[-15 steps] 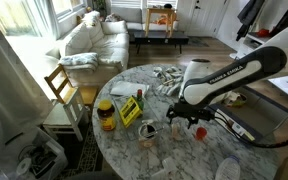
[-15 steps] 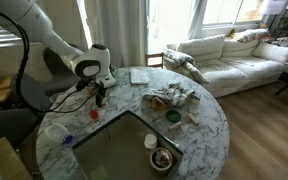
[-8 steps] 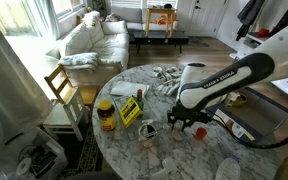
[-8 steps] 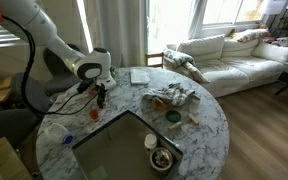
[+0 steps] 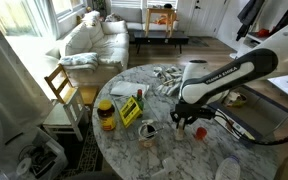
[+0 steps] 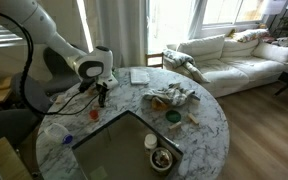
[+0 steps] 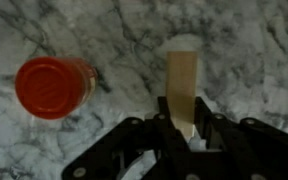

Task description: Put the container with the red lid upright and put the wooden block on top of it then place the container and block in the yellow tin on the left

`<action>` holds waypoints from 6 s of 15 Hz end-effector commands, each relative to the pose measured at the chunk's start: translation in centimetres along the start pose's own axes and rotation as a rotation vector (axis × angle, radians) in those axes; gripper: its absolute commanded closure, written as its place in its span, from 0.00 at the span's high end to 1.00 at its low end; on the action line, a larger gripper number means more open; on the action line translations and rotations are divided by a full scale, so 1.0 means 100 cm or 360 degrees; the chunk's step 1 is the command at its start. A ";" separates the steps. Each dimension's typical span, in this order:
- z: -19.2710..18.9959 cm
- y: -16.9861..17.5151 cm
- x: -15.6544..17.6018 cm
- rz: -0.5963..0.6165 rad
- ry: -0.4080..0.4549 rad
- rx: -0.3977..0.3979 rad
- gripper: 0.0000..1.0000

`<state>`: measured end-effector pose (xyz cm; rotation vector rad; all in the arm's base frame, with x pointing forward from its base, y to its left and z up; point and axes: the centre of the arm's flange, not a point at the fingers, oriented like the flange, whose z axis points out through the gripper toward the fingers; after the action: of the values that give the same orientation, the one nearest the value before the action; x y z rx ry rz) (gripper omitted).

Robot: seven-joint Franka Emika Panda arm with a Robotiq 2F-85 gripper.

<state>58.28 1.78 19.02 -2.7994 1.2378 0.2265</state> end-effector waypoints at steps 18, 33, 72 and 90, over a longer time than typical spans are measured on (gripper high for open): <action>-0.047 0.094 -0.038 -0.0184 -0.0259 -0.0076 0.07; -0.041 0.101 -0.029 -0.0091 -0.0041 -0.0063 0.07; -0.004 0.089 -0.035 -0.0094 -0.0002 -0.0104 0.74; -0.117 0.020 -0.056 -0.0484 -0.0105 -0.0228 0.25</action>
<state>52.02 1.65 27.99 -2.9700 0.9484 0.3497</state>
